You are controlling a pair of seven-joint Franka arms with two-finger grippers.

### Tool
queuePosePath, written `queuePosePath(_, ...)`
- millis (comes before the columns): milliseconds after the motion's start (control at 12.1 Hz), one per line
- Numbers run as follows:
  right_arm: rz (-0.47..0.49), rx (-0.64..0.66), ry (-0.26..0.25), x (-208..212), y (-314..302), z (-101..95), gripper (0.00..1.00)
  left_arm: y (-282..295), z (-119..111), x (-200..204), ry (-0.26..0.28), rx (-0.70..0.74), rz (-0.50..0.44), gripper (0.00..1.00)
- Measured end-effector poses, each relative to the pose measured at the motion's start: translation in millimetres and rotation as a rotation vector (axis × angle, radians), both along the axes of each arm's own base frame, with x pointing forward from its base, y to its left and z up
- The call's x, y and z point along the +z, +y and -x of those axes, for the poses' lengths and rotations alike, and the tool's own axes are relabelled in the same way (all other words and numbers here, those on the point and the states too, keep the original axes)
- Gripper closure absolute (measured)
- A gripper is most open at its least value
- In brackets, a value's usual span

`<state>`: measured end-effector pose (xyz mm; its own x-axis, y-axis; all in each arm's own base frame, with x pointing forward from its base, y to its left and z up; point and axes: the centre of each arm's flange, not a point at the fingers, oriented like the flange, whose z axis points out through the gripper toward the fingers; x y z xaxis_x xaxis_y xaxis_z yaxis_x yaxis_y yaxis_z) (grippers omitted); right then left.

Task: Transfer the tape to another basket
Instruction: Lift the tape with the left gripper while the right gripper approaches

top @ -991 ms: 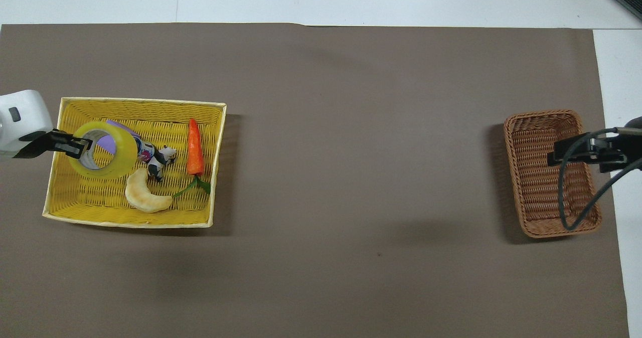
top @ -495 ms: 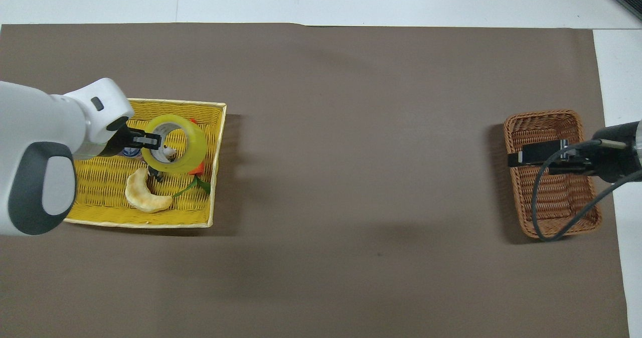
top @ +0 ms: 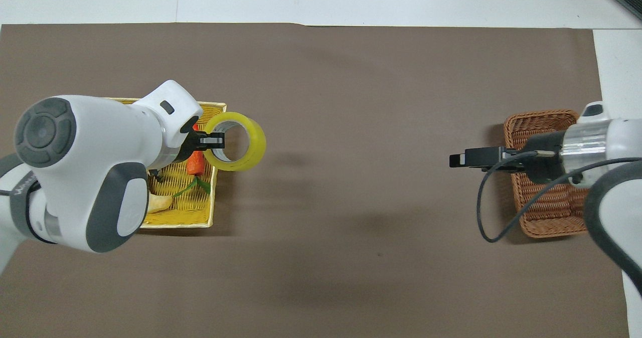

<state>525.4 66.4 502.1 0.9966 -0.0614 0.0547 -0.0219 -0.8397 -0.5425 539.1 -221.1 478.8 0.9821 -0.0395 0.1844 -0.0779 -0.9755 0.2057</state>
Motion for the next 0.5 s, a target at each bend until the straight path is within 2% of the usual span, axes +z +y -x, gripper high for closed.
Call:
queuePosePath(248, -0.039, -0.012, -0.052, -34.0, 63.3, -4.1, 0.00, -54.2, 8.5, -17.2, -0.015, 0.067, 0.052, 0.78)
queuePosePath(495, -0.128, -0.032, -0.069, -51.6, 78.3, -12.5, 0.00, -92.9, 17.4, -37.7, -0.008, 0.105, 0.086, 0.78)
